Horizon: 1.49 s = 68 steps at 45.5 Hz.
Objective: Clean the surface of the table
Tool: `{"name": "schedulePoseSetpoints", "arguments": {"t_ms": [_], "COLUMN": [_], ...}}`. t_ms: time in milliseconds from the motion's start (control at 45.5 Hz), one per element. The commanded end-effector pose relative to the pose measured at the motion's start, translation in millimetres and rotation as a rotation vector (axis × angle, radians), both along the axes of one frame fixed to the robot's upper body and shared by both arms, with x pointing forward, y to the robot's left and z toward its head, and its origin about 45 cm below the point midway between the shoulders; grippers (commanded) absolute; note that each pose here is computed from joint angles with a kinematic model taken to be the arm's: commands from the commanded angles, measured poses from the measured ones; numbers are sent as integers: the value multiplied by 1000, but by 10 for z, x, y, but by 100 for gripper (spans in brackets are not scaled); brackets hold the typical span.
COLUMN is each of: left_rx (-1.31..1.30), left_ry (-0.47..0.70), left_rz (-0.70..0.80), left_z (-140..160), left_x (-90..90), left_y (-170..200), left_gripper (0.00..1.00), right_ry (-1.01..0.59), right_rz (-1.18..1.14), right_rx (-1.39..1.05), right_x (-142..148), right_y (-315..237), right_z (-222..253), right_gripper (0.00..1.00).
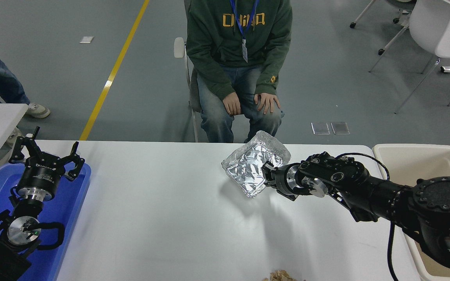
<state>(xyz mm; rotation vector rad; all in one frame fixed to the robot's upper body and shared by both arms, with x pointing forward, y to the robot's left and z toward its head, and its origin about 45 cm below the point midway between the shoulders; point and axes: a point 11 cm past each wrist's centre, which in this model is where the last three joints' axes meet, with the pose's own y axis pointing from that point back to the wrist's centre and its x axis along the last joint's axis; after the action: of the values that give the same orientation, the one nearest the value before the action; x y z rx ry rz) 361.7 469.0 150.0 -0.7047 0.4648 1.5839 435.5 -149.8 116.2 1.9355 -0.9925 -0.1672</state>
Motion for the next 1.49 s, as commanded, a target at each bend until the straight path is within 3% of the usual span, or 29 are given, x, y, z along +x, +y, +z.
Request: {"name": "schedulePoseSetpoints", "arguments": {"t_ms": [0,462,989,1473], "left_rx": [0,0,0,0], "left_ry": [0,0,0,0], "left_rz": [0,0,0,0], "left_z": [0,0,0,0], "left_x": [0,0,0,0], "left_y": [0,0,0,0], "left_gripper": [100,100,100,100], "right_ry": [-41,-103,-225,-238], "right_rz": [13,128,87,99], "right_rx": [9,104,131,142], "right_x": [122,188,506,363], "right_y": [67,576,-300,-780], "right_z": [196,736,1734,2113], "right_gripper": [0,0,0,0]}}
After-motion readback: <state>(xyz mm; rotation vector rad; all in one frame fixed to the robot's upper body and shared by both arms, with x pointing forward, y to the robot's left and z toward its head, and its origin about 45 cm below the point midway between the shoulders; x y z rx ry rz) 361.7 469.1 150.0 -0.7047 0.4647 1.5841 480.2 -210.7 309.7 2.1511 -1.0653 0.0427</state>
